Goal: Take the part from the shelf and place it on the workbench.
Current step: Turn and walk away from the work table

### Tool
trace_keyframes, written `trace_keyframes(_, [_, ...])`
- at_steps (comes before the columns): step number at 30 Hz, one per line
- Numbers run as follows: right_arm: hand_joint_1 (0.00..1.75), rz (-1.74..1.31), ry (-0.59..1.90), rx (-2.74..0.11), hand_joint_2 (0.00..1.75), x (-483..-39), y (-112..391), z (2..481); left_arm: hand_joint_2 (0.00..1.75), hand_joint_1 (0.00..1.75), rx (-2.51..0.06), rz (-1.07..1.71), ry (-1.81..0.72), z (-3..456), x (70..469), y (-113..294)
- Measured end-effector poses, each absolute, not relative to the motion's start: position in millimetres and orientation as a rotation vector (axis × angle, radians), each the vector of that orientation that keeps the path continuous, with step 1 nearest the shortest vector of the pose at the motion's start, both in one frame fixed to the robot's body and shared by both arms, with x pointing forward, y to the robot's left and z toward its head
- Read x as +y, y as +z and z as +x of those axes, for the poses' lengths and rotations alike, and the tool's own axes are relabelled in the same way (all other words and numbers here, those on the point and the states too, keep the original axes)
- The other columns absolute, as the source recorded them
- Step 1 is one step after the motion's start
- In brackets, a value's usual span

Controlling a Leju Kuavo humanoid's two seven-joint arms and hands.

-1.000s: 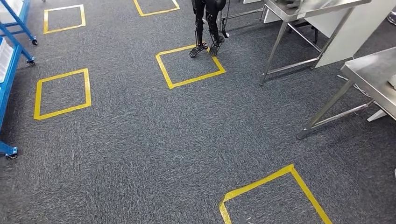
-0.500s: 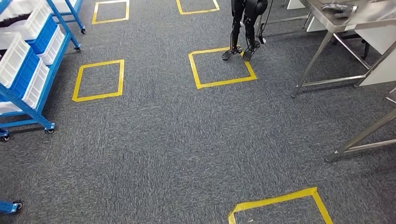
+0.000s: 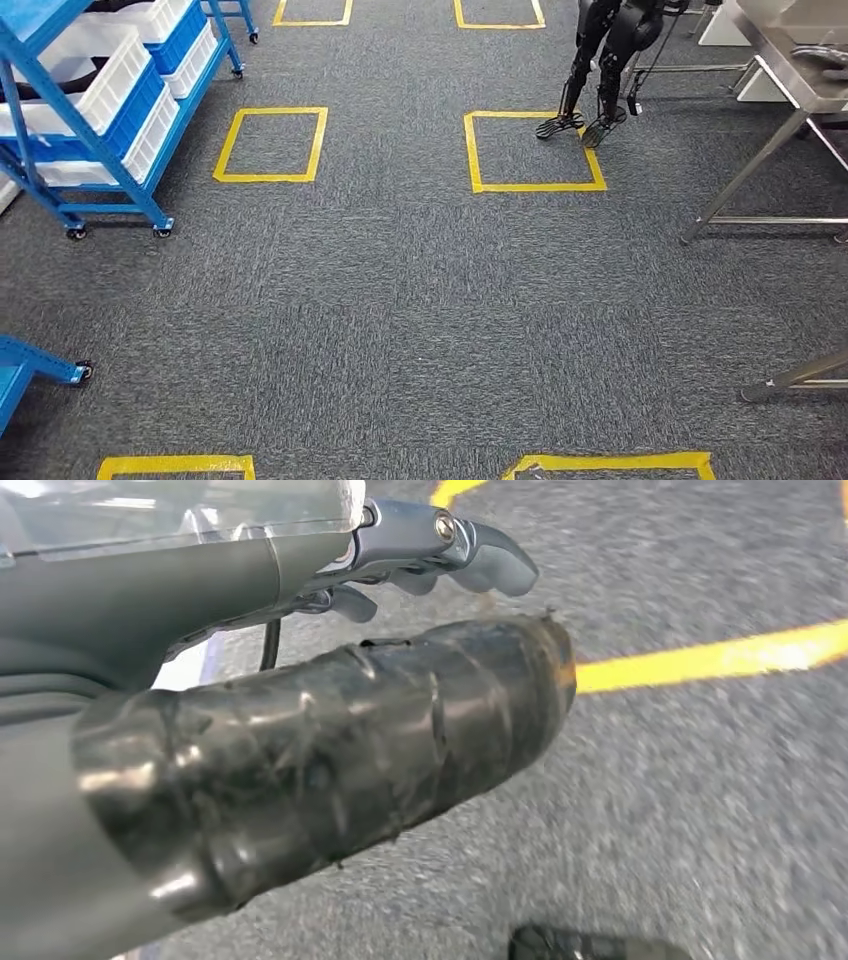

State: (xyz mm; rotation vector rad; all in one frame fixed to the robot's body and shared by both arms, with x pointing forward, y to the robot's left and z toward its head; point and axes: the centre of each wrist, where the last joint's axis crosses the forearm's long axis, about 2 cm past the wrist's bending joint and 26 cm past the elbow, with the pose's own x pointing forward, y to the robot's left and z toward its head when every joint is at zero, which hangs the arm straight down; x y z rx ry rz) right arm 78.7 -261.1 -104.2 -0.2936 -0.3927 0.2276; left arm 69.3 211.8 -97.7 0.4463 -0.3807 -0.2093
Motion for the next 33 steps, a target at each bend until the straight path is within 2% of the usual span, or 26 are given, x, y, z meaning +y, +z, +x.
trace_keyframes(33, [0.0,-0.295,0.25,-0.385,0.0,-261.8,-104.5,76.9,0.0,0.0,-0.369,0.448,-0.197,72.4,211.2,-97.0])
